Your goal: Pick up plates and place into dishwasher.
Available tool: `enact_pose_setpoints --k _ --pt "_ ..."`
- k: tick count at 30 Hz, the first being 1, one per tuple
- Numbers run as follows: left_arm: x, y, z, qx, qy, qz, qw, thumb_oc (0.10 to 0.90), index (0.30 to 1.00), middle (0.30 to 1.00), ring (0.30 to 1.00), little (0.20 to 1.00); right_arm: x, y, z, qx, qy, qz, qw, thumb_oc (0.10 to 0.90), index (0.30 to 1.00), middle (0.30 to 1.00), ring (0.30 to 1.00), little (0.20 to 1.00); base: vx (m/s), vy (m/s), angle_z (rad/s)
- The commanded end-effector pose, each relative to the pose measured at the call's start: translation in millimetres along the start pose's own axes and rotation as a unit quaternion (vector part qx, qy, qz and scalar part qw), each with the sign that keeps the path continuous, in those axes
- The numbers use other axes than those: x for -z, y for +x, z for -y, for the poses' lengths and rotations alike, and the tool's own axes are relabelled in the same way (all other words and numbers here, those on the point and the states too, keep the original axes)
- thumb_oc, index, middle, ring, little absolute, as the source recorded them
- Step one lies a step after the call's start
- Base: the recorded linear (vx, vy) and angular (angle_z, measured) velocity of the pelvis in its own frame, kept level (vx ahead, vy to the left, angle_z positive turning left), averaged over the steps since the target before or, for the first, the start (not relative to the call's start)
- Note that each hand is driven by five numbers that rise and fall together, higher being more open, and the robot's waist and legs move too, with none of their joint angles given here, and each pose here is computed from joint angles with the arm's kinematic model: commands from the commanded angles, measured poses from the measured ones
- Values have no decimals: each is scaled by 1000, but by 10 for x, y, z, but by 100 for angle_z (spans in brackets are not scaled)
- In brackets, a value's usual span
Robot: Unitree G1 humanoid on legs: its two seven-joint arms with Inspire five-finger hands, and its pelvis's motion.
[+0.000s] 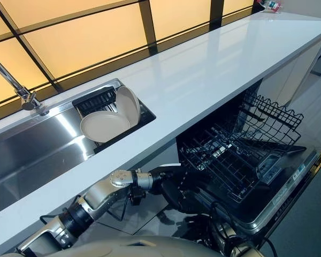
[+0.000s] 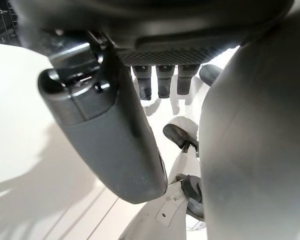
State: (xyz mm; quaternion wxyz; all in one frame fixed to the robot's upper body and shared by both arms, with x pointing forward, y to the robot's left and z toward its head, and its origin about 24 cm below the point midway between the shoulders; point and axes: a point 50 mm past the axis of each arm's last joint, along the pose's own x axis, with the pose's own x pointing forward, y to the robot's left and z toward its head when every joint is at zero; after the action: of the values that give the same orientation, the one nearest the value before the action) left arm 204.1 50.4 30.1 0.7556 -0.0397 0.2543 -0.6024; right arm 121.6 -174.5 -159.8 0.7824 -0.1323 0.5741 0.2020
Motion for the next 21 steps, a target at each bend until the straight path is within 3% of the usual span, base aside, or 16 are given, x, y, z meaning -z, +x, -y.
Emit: enact_pose_setpoints --k 1,7,13,15,21 --pt "-665 13 151 82 39 96 991 800 900 900 900 900 -179 49 -130 -21 -1 18 1000 800 900 900 900 900 2 -9 3" --pt "-1027 -1 278 119 -34 147 981 800 900 900 900 900 -167 55 -141 -25 -6 7 1000 800 900 900 900 900 0 -1 1" --pt "-1521 -241 -169 -33 -46 306 951 800 900 900 900 900 -162 61 -186 -38 -13 2 999 800 900 900 900 900 9 -4 0" --pt "-1760 -583 -411 -98 -27 379 920 800 900 900 900 900 -106 58 -197 -47 -7 -4 999 800 900 900 900 900 69 -15 -4" --pt "-2175 -1358 -685 -242 10 490 837 800 900 900 900 900 -24 49 -155 -47 7 -17 999 800 900 900 900 900 48 3 3"
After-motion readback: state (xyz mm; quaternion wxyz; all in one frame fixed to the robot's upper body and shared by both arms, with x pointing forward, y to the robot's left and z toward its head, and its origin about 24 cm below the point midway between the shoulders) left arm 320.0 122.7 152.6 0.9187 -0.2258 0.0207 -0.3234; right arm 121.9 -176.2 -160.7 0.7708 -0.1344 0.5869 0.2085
